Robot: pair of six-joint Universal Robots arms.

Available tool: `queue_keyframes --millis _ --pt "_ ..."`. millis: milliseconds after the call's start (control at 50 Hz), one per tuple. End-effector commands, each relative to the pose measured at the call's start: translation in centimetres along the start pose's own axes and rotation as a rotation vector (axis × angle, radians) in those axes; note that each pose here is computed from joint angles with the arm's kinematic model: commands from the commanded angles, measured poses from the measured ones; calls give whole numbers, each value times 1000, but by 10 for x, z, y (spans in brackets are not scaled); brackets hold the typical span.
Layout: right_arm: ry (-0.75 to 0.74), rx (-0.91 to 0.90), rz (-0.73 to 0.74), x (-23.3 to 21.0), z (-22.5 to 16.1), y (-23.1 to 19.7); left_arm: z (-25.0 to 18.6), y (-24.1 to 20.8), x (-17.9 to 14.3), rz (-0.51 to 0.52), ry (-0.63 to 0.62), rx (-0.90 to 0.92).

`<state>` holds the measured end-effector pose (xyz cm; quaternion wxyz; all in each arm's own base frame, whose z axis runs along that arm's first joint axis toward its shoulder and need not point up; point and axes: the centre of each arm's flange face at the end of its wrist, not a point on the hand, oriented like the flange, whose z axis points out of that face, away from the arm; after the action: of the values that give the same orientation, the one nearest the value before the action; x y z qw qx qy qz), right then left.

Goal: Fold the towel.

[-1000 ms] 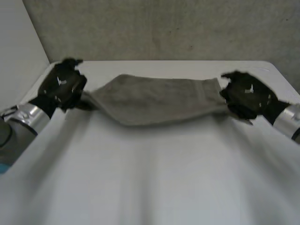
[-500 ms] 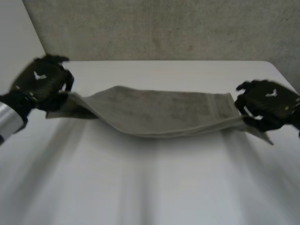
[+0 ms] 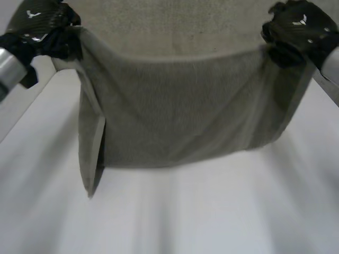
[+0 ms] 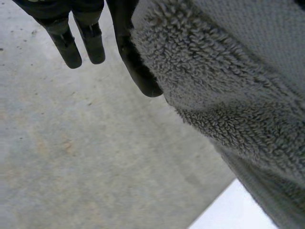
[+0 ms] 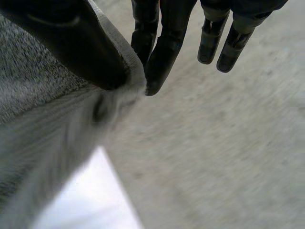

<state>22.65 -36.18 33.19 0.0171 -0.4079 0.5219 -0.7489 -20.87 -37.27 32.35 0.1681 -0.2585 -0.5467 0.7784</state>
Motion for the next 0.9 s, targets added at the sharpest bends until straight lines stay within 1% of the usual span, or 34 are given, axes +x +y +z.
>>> queue_keyframes --millis 20,40,60,80,100,120,160,180,200,240,280,300,320,340,360,380,400,420,440,460,480,500,520,540,560,580,600,620,640,680,700,780,840,900 --pt "170 188 -176 26 50 -4 56 7 -26 131 -173 128" --pt "244 238 -212 39 55 -16 64 -6 -27 153 -215 172" --pt "327 292 -240 54 55 -32 64 -6 -27 153 -215 172" --pt "328 292 -240 54 55 -32 68 -24 -26 160 -253 220" --pt "404 343 -253 65 53 -49 68 -37 -27 165 -285 254" --pt "405 343 -254 66 53 -49 68 -38 -27 165 -285 254" --pt "474 438 -244 81 42 -81 60 -86 -27 193 -316 363" --pt "475 439 -243 81 42 -81 60 -86 -27 193 -316 363" --pt "469 454 -220 85 36 -86 55 -104 -26 206 -318 405" --pt "439 461 -185 83 32 -88 50 -109 -25 212 -309 413" --pt "334 422 -109 68 30 -72 47 -107 -21 216 -279 401" --pt "333 421 -109 68 30 -72 45 -98 -15 214 -231 371" --pt "274 373 -84 59 28 -57 42 -82 -9 203 -177 322" --pt "273 372 -84 59 28 -57 42 -81 -9 202 -176 321" --pt "212 311 -58 49 25 -39 38 -59 -1 182 -121 255" --pt "155 248 -34 40 22 -20 38 -59 -1 182 -121 254" --pt "155 247 -34 39 22 -20 31 -28 10 151 -53 168" --pt "109 190 -12 30 18 -3 30 -27 10 150 -52 167" --pt "67 144 1 21 14 12 23 -5 18 124 -10 105" --pt "67 144 1 21 14 12 15 18 19 98 13 45" --pt "23 94 14 9 10 28 15 19 19 98 13 44" --pt "-14 58 15 -3 7 41 7 41 16 76 16 -15" --pt "-14 58 15 -3 7 42 -1 61 12 54 10 -72" --pt "-47 26 8 -13 2 53 -1 61 12 54 10 -73" --pt "-48 25 8 -13 1 53 -10 78 11 38 7 -121" --pt "-85 -15 7 -24 -6 65 -10 78 11 37 7 -122" --pt "-122 -49 -1 -34 -14 75 -17 93 12 27 10 -164" --pt "-123 -50 -1 -34 -14 75 -25 107 14 28 17 -206" --pt "-155 -78 -14 -43 -21 84 -25 107 14 28 17 -206" --pt "-183 -107 -25 -51 -27 93 -40 131 20 60 47 -276" --pt "-201 -129 -39 -56 -32 99 -40 131 20 60 47 -277" --pt "-230 -176 -42 -66 -43 110 -62 156 11 136 55 -360" --pt "-268 -213 -28 -78 -54 117 -70 161 13 172 76 -381" --pt "-306 -242 -14 -90 -63 121 -77 163 18 167 87 -408"
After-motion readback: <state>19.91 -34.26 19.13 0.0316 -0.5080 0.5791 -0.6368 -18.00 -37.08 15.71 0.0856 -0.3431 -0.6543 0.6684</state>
